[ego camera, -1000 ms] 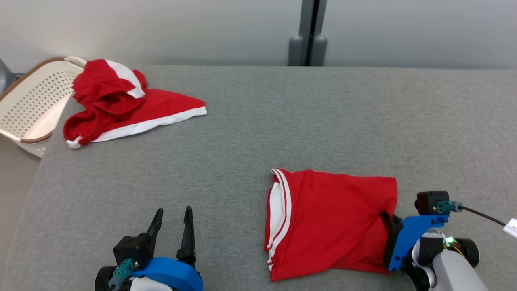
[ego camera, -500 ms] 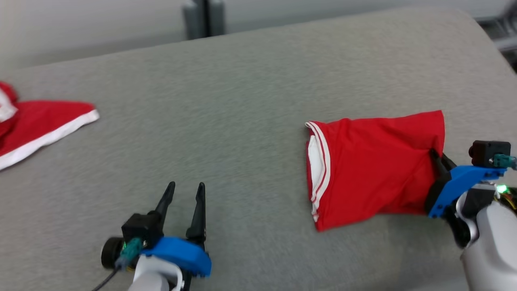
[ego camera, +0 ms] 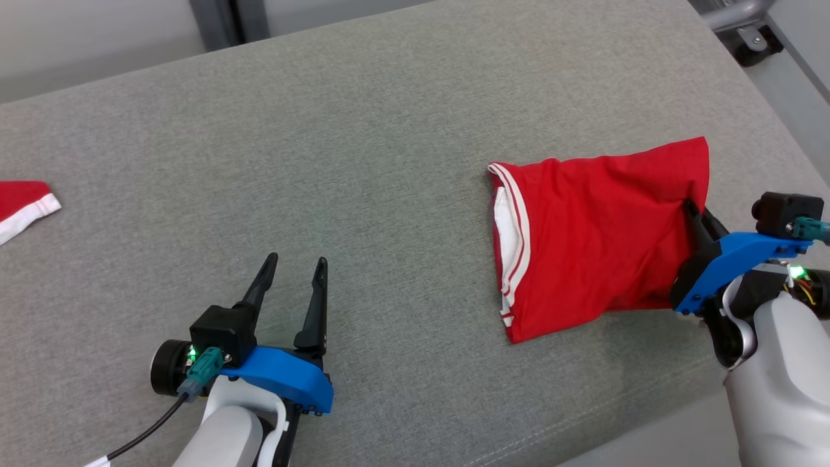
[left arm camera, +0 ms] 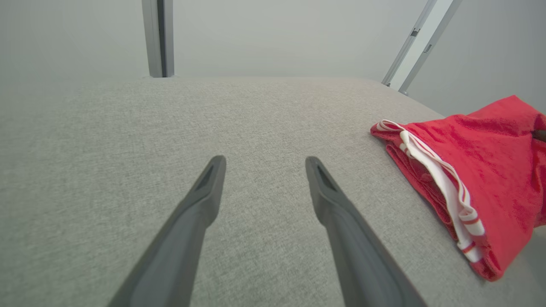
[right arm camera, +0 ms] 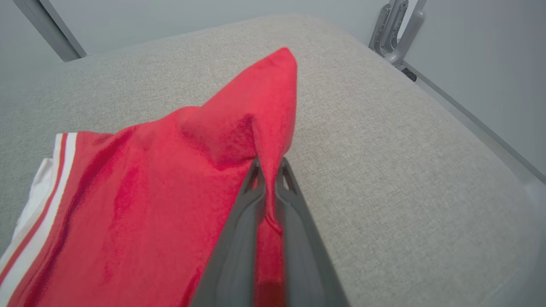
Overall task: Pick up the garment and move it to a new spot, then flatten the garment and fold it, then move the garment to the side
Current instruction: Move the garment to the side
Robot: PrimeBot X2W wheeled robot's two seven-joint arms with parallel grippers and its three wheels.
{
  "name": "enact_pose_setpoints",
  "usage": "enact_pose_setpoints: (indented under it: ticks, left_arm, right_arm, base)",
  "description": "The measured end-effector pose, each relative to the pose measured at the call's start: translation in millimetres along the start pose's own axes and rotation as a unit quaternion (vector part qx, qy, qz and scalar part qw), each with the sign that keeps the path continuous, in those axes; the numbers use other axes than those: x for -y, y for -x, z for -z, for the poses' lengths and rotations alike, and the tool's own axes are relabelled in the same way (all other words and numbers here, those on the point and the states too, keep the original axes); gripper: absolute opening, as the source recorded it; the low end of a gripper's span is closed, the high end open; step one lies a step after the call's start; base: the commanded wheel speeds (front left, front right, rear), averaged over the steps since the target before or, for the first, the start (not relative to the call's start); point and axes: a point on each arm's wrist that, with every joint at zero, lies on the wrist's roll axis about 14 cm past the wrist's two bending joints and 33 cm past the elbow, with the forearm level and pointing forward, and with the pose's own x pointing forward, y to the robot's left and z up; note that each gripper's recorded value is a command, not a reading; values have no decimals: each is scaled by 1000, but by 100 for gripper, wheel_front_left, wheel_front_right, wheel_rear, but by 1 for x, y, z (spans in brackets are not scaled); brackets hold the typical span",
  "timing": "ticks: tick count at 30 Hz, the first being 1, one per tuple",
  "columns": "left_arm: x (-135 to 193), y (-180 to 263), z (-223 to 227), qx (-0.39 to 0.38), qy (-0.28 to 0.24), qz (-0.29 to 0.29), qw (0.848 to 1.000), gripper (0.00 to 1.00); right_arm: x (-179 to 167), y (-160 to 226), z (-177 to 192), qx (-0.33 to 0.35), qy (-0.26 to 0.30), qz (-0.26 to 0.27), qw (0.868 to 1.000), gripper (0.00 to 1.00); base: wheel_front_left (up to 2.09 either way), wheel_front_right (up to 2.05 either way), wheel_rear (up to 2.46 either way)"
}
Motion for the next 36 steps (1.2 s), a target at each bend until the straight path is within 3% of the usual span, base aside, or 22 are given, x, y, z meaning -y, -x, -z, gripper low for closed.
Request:
enact_pose_setpoints:
  ticks: [9, 21, 32, 33, 35, 36]
  left_arm:
    - [-28, 13, -11, 16, -2, -45, 999, 100]
    - [-57, 30, -15, 27, 4, -90, 996, 100]
    - [-73, 37, -10, 23, 8, -113, 993, 100]
    - [-73, 37, -10, 22, 8, -113, 993, 100]
    - [-73, 37, -9, 21, 8, -113, 993, 100]
    - [-73, 37, -9, 20, 8, -113, 993, 100]
  right_arm:
    - [-17, -27, -36, 26, 39, -21, 999, 0]
    - [30, -59, -112, 68, 119, 40, 990, 0]
    - [41, -70, -119, 77, 146, 65, 984, 0]
    - [40, -70, -118, 79, 142, 66, 985, 10]
    - [38, -71, -115, 78, 146, 65, 984, 78]
    - [37, -71, -114, 79, 146, 64, 984, 100]
  base:
    - [0, 0, 0]
    - [0, 0, 0]
    - [0, 0, 0]
    - [0, 0, 0]
    - [0, 0, 0]
    - [0, 0, 0]
